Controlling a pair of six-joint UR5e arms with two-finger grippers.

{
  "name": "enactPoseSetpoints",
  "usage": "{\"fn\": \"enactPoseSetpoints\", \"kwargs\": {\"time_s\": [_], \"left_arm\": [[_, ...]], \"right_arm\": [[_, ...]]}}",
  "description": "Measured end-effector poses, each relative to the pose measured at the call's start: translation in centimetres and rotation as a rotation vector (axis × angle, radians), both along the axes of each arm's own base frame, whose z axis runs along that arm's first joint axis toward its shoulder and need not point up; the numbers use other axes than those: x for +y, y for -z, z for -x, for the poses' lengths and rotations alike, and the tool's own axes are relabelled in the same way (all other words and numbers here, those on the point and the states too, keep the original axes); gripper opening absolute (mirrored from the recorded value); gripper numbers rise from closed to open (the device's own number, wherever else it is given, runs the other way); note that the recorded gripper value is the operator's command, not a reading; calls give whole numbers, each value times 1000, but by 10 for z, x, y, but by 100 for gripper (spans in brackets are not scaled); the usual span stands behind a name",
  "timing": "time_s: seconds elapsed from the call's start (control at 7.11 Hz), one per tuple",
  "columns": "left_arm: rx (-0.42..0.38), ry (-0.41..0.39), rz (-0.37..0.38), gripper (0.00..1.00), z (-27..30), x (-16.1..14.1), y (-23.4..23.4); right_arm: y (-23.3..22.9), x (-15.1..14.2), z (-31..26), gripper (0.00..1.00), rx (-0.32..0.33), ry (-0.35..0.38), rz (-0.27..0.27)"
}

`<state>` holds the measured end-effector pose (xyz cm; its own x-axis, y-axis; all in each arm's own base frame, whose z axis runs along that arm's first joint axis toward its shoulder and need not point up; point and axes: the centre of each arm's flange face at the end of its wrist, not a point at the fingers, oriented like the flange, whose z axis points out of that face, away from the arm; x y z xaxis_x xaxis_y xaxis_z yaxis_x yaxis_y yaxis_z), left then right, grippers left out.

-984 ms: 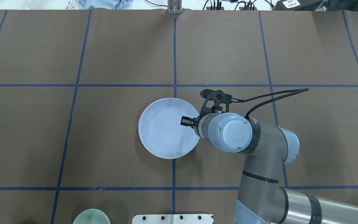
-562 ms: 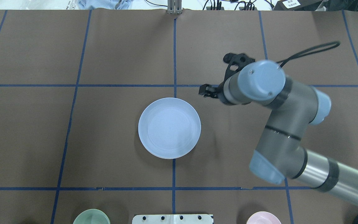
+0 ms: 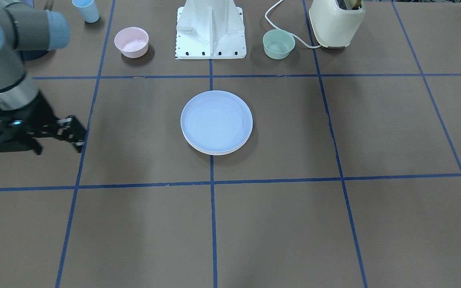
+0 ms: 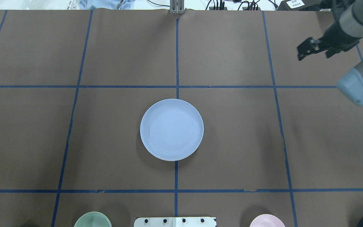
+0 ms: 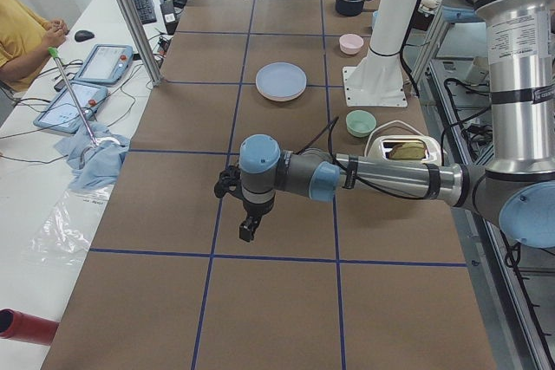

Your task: Stack three plates with pink and blue

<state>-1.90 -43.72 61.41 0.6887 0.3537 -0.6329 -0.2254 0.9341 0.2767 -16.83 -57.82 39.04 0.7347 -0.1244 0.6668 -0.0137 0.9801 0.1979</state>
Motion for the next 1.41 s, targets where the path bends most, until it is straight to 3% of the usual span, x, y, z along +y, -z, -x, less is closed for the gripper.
{"fn": "enactPoseSetpoints", "kwargs": {"time_s": [0.28,0.56,0.98,1.12,1.41], "left_arm": [[-13,22,105,100,11,5,-17],[-23,74,154,100,41,12,-20],[-18,110,153,100,59,19,-21],[-19,110,142,100,59,18,-19],[-20,111,137,100,60,18,-18]], "right_arm": [[-105,-18,-126,100,29,123,-53],[-203,1,-223,100,39,206,-81],[-324,101,-278,100,32,177,22],[-333,116,-280,100,30,144,35],[-313,114,-281,100,25,94,70]]}}
